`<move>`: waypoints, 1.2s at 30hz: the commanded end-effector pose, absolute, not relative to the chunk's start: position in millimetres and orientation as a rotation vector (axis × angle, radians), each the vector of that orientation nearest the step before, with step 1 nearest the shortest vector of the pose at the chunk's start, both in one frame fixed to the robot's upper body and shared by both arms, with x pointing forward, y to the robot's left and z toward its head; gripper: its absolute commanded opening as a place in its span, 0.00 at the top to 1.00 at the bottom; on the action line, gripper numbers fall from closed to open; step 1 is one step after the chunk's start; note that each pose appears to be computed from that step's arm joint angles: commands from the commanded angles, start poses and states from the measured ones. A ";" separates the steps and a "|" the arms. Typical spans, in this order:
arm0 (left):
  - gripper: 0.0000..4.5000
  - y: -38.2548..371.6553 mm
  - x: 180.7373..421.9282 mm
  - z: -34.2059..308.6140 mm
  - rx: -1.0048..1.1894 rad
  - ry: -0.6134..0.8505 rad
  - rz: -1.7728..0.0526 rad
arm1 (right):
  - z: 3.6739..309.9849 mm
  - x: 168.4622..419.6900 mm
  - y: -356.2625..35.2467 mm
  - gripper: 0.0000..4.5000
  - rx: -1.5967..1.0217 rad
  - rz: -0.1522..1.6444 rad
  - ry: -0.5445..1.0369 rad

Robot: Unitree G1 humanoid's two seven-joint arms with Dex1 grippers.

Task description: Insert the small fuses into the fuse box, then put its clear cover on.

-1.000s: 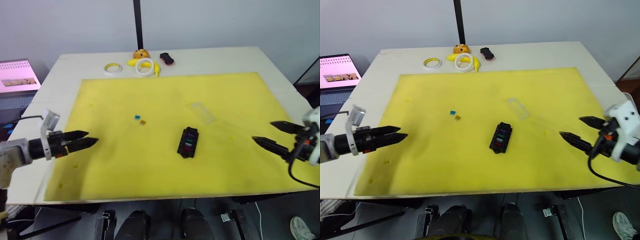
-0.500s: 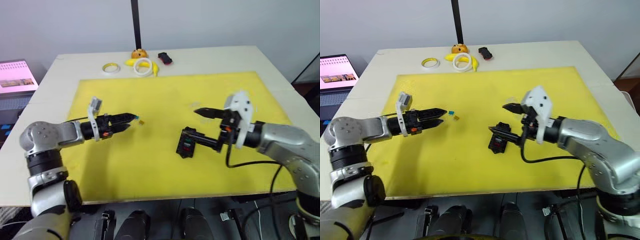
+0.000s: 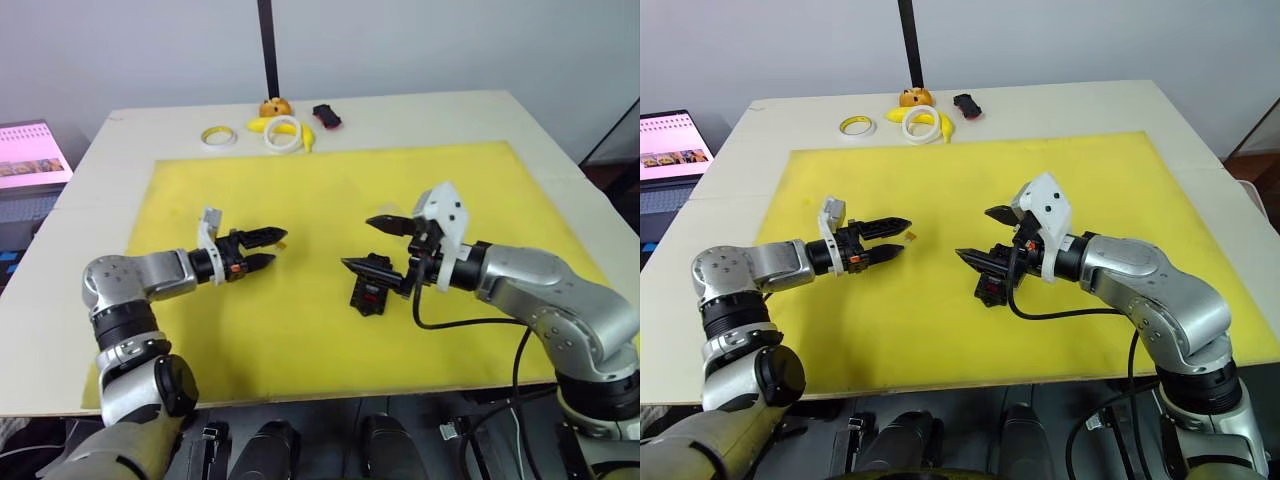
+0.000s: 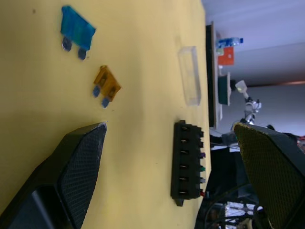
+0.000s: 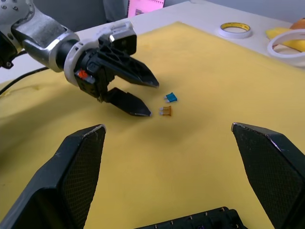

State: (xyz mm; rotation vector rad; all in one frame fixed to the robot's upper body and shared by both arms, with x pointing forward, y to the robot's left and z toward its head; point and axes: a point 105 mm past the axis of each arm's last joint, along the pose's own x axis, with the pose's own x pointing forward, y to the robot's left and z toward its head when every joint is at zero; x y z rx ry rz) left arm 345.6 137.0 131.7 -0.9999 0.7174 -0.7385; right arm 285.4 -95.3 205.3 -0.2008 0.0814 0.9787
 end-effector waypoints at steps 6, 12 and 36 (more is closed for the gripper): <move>0.00 143.6 361.6 133.0 -1.025 0.656 -0.656 | 217.5 286.9 -97.7 0.00 -0.221 0.955 0.017; 0.00 134.6 363.9 128.7 -1.033 0.675 -0.674 | 218.2 287.6 -101.0 0.00 -0.223 0.941 0.013; 0.40 116.8 376.3 110.5 -1.036 0.673 -0.641 | 209.2 282.2 -108.4 0.00 -0.283 0.933 0.048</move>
